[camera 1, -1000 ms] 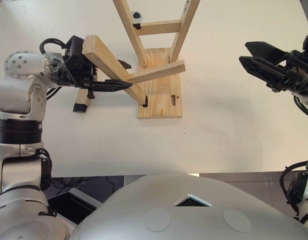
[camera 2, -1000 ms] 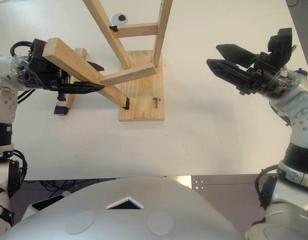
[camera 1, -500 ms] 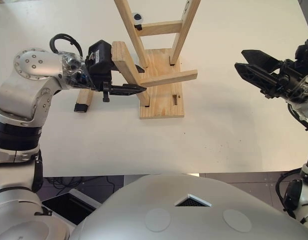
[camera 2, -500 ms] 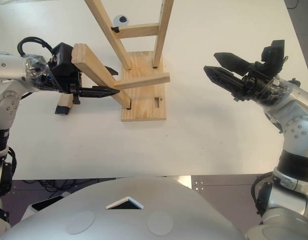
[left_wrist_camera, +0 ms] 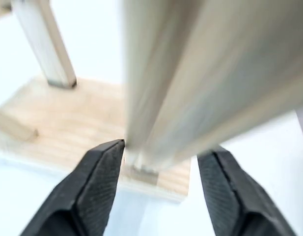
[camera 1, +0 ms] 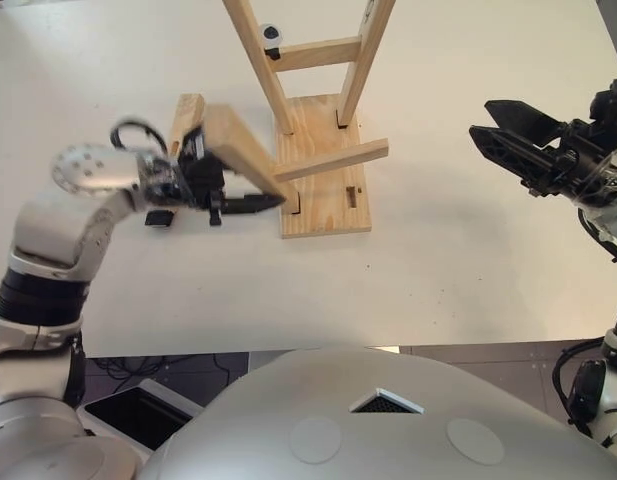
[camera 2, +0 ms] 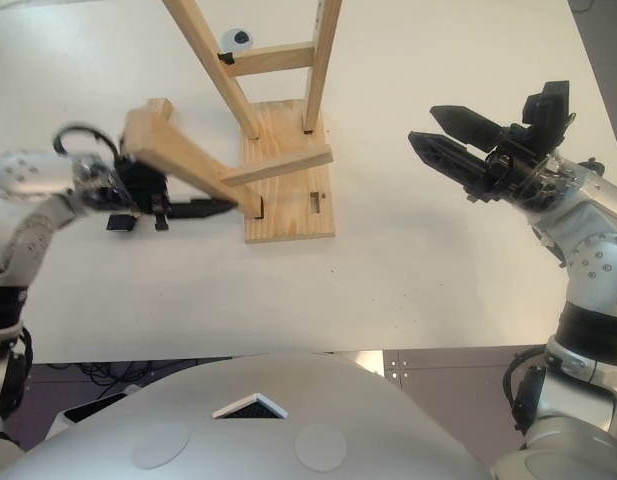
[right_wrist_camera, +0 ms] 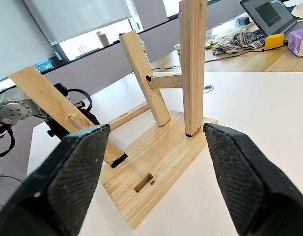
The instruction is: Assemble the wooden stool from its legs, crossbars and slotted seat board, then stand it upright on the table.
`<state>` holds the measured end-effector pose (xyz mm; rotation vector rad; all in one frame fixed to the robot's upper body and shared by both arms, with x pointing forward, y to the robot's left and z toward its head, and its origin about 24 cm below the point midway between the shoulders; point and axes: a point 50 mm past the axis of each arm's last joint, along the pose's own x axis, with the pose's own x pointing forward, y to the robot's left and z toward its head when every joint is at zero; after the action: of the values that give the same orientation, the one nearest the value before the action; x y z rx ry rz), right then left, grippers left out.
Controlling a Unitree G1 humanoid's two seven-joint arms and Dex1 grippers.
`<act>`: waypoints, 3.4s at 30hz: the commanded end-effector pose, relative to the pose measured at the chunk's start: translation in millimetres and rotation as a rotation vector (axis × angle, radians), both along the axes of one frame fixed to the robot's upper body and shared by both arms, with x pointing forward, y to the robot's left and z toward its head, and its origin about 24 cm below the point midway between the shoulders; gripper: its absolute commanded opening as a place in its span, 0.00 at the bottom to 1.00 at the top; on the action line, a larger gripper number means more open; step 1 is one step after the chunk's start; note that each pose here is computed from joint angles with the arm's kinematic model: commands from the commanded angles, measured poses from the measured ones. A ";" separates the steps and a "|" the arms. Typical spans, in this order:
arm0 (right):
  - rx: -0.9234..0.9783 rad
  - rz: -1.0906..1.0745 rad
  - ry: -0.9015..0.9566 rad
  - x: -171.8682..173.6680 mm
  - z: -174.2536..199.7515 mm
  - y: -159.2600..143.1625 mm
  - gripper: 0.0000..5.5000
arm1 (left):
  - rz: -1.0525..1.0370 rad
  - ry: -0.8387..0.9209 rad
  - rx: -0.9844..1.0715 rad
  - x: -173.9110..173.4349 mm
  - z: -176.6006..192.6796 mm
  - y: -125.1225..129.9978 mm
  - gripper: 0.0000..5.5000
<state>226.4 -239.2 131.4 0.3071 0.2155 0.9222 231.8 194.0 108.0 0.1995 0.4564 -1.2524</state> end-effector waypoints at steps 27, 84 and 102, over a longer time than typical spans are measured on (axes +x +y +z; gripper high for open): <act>-0.031 -0.057 0.006 -8.9 -12.1 -0.4 0.64 | -0.073 -0.190 -0.174 6.3 35.2 24.2 0.78; -0.078 -0.104 0.039 -19.6 -34.3 0.3 0.64 | 0.524 -0.073 0.256 9.1 -43.1 100.1 0.70; -0.100 -0.108 0.048 -17.6 -36.1 -0.9 0.64 | 0.826 0.058 0.333 -1.8 -76.1 124.0 0.45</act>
<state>206.4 -241.0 95.0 0.2553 0.2879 0.7991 232.3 314.7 35.6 0.2153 0.6670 -0.3854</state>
